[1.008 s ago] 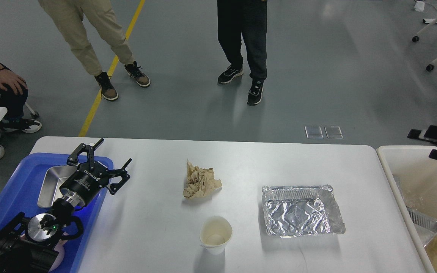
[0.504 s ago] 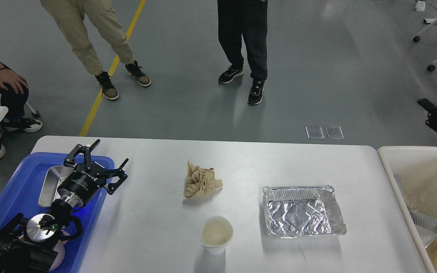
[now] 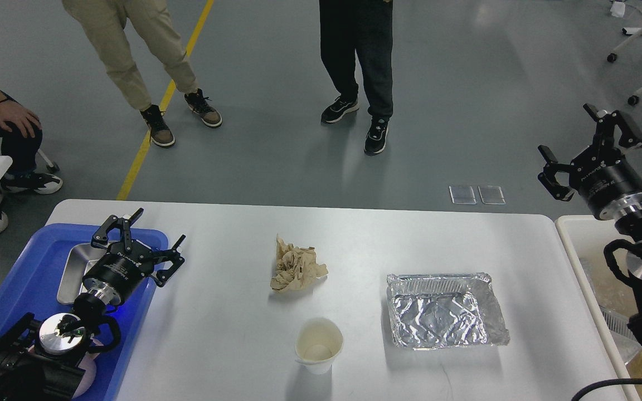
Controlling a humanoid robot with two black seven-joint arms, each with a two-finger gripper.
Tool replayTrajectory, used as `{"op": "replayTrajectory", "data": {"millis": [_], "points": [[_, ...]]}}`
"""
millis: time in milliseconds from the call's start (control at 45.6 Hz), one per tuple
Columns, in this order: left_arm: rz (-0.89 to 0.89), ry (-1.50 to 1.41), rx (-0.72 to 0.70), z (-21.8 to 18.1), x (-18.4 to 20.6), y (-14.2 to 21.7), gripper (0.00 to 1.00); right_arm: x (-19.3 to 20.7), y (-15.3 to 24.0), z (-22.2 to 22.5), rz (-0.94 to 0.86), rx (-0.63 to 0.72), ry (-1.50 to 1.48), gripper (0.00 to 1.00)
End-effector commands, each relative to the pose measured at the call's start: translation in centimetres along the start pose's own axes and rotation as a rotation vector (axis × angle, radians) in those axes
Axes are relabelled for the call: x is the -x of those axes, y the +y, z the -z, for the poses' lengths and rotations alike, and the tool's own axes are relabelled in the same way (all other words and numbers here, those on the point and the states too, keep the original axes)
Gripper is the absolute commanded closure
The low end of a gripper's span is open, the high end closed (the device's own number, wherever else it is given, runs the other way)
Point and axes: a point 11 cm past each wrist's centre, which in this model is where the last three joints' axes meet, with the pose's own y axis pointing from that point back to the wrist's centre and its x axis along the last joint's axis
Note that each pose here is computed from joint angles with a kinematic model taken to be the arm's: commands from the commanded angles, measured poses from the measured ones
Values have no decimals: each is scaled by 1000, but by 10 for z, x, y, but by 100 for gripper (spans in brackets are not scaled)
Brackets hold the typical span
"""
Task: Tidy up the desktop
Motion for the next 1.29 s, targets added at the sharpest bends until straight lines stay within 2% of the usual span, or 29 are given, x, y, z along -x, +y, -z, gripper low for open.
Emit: {"op": "replayTrajectory", "data": {"millis": [0,197,1030,1184,1272], "points": [[-6,5,12,-3,-1,0,3,13,-6,-13,14,-69,-234,0],[-20,22,33,-6,-5,4,3,24,-10,-21,27,-82,-297,0],[-19,64,120,-13,-6,5,3,3,1,-25,-84,-63,-299,0],[-18,70,133,-16,-6,6,3,-5,9,-14,-110,-49,-233,0],[-11,67,138,-19,-4,6,3,-11,23,17,-86,-26,-39,0]]}}
